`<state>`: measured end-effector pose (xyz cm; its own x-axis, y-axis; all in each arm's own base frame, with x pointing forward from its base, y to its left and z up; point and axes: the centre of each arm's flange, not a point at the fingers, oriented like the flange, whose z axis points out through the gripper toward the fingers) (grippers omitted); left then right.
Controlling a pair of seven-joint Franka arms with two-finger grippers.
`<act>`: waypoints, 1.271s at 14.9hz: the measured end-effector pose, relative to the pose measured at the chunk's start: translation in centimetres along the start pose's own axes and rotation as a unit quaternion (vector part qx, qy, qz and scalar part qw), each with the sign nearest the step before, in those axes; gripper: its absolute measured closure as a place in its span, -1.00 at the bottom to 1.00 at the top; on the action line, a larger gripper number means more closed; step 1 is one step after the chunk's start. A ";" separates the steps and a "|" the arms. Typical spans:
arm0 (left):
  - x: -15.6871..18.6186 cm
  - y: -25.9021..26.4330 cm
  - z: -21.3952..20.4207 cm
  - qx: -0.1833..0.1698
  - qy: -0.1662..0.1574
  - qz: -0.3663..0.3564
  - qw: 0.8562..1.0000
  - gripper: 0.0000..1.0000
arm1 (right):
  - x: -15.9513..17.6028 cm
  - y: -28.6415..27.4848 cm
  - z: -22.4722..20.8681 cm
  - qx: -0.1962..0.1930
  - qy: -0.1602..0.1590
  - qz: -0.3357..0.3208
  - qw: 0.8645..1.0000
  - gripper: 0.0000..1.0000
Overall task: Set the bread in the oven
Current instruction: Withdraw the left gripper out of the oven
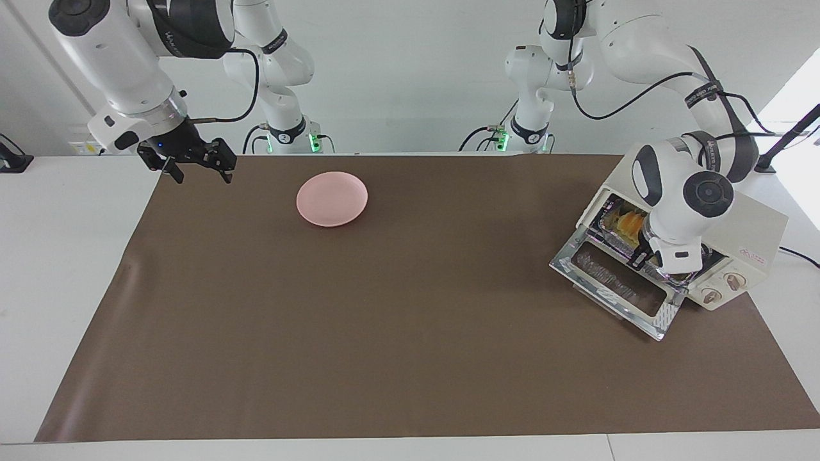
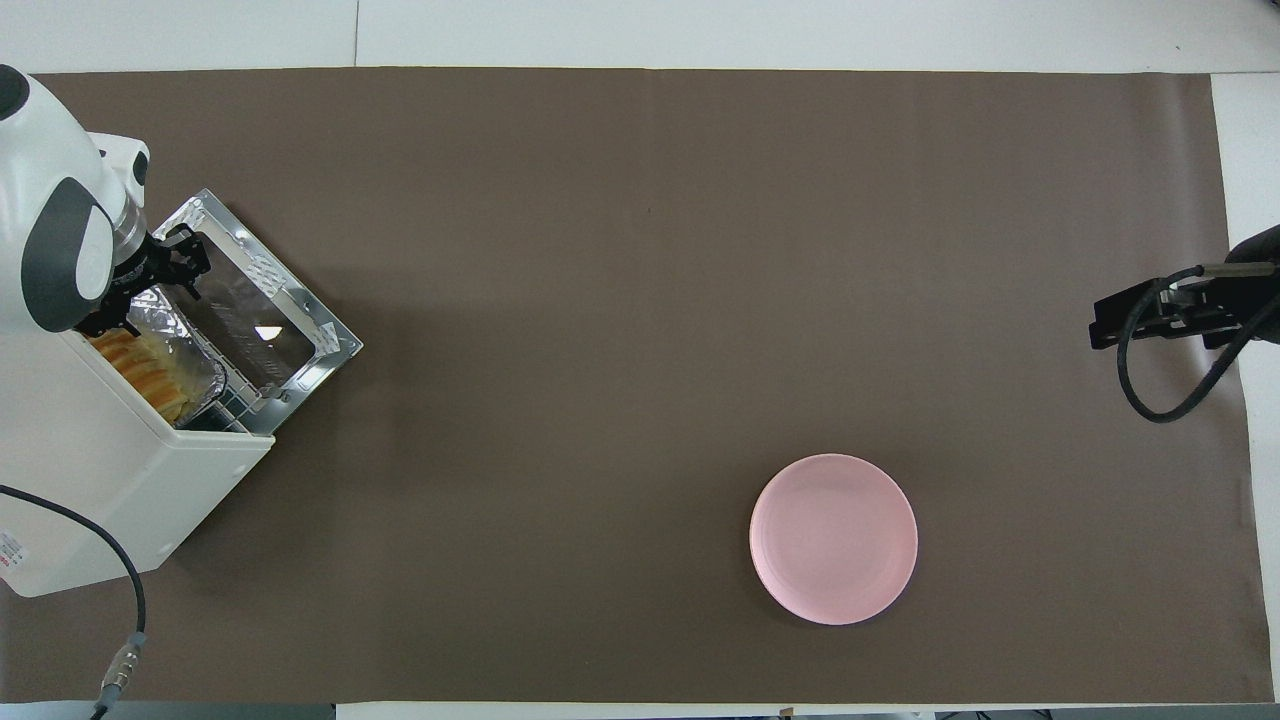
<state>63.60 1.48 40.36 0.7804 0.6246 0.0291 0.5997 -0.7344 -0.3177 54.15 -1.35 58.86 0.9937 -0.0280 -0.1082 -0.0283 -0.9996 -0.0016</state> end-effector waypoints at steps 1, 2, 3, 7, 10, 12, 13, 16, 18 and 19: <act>0.1 0.2 -1.1 -0.007 0.007 0.000 1.000 -0.82 | 0.0 0.0 0.0 0.000 0.000 0.000 1.000 -1.00; 0.2 0.3 -2.3 -0.013 0.015 0.000 1.000 -1.00 | 0.0 0.0 0.0 0.000 0.000 0.000 1.000 -1.00; 0.2 0.4 -3.5 -0.017 0.019 0.001 1.000 -1.00 | 0.0 0.0 0.0 0.000 0.000 0.000 1.000 -1.00; -1.1 -0.5 -7.7 -0.030 -0.024 0.019 0.999 -1.00 | 0.0 0.0 0.0 0.000 0.000 0.000 1.000 -1.00; -2.8 -4.1 -12.1 -0.047 -0.058 0.090 0.993 -1.00 | 0.0 0.0 0.0 0.000 0.000 0.000 1.000 -1.00; -4.0 -7.2 -14.7 -0.063 -0.064 0.134 0.987 -1.00 | 0.0 0.0 0.0 0.000 0.000 0.000 1.000 -1.00; -4.5 -8.4 -15.6 -0.072 -0.065 0.147 0.984 -1.00 | 0.0 0.0 0.0 0.000 0.000 0.000 1.000 -1.00; -7.3 -9.1 -16.6 -0.093 -0.069 0.187 0.976 -1.00 | 0.0 0.0 0.0 0.000 0.000 0.000 1.000 -1.00; -9.8 -8.2 -16.9 -0.095 -0.069 0.226 0.967 -1.00 | 0.0 0.0 0.0 0.000 0.000 0.000 1.000 -1.00; -10.4 -8.6 -17.3 -0.099 -0.064 0.256 0.959 -1.00 | 0.0 0.0 0.0 0.000 0.000 0.000 1.000 -1.00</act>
<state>53.40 -3.24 59.16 0.9612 0.1865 -0.2031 0.1753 -0.9819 -0.0718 54.15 -1.35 58.86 0.9937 -0.0280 -0.1082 -0.0283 -0.9996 -0.0016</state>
